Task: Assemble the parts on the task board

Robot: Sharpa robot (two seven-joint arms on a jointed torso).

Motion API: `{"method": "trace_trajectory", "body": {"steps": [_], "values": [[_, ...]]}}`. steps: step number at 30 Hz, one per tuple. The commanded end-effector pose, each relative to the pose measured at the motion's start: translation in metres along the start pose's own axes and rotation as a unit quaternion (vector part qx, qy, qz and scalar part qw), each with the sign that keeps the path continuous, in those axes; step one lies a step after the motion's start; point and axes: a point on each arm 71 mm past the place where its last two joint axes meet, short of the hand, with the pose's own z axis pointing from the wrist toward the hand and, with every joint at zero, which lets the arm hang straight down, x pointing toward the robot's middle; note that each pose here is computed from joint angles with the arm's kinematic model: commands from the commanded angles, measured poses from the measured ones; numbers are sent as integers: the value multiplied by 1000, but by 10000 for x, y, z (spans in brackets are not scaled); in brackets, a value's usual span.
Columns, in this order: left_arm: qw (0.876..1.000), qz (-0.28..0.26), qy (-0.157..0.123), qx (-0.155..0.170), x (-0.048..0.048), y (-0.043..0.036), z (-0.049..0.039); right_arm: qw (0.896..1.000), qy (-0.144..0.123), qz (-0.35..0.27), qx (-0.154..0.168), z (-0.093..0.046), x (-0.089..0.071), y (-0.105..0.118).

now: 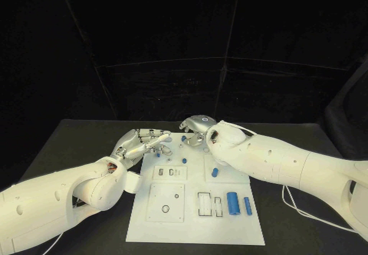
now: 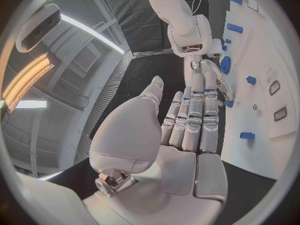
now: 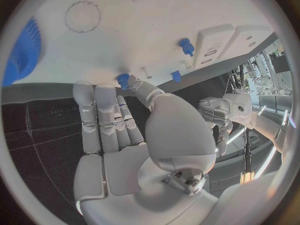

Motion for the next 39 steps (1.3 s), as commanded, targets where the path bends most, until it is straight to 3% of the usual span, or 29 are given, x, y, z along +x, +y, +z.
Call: {"method": "trace_trajectory", "body": {"steps": [1, 7, 11, 15, 20, 23, 27, 39], "values": [[1000, -2, 9, 0, 13, -10, 4, 1000, -19, -3, 5, -43, -62, -28], [1000, -2, 9, -2, -12, -14, -14, 999, -46, 22, 6, -262, -172, -188], [1000, -4, 8, -3, -34, -18, -30, 996, -53, 68, 28, -491, -266, -401], [1000, -4, 7, -3, -47, -20, -39, 992, -35, 106, 61, -667, -336, -613], [1000, -4, 7, -4, -58, -20, -42, 987, 13, 120, 105, -846, -338, -873], [1000, -4, 7, -4, -59, -17, -39, 986, 37, 111, 122, -906, -325, -968], [1000, -5, 7, -4, -60, -14, -34, 985, 48, 97, 134, -925, -315, -1011], [1000, -5, 8, -6, -58, -3, -18, 984, 76, 72, 147, -838, -249, -987]]}}
